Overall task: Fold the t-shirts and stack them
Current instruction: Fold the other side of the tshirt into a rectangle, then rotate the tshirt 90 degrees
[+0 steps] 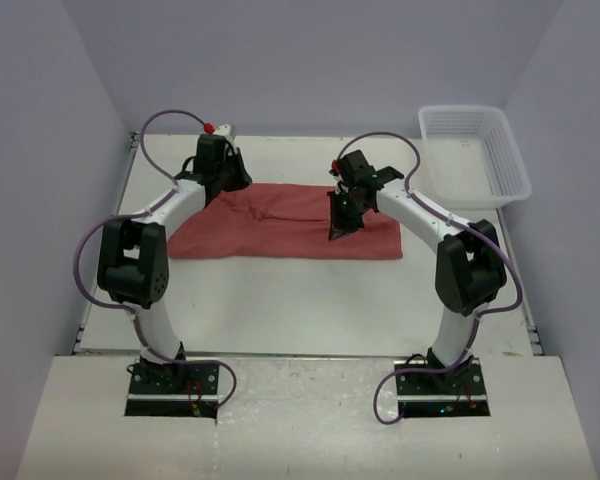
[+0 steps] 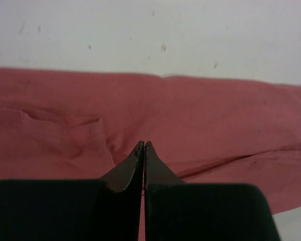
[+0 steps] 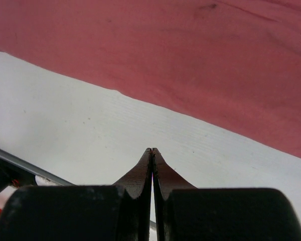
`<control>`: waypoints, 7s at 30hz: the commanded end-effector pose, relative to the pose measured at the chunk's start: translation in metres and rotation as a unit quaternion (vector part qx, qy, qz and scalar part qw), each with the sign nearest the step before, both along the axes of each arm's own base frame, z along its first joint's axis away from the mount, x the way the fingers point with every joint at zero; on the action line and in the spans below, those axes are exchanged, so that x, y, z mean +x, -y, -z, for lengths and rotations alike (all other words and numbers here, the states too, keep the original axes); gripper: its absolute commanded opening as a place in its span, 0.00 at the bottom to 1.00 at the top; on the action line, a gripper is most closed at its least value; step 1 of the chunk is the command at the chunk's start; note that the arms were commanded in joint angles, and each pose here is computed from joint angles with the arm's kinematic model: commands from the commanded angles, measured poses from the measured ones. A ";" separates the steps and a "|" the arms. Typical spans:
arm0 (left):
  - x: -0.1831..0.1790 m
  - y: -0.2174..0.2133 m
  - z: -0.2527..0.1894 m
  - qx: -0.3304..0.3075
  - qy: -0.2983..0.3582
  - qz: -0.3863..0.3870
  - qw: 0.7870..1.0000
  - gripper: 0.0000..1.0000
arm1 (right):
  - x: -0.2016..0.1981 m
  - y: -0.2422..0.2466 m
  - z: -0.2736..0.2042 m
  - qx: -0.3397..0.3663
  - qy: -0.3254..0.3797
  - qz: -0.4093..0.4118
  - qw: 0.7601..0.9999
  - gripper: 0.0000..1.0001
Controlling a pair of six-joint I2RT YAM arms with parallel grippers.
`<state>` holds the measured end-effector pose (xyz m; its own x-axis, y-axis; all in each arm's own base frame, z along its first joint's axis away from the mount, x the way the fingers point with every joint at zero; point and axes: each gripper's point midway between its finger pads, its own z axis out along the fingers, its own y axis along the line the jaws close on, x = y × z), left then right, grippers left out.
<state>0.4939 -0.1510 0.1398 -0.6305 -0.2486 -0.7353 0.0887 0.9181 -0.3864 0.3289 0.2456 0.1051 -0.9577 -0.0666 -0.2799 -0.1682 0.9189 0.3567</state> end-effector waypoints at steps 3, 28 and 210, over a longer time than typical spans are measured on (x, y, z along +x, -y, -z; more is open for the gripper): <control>-0.008 0.002 0.019 0.002 -0.061 -0.009 0.998 0.00 | 0.005 0.007 -0.011 -0.009 0.016 0.017 1.000 0.00; -0.004 -0.026 0.088 0.078 -0.132 -0.073 0.985 0.00 | 0.009 0.013 0.000 -0.037 0.002 0.031 0.999 0.00; -0.010 -0.029 0.086 0.076 -0.150 -0.089 0.982 0.00 | 0.049 0.042 0.057 -0.064 -0.027 0.065 0.995 0.00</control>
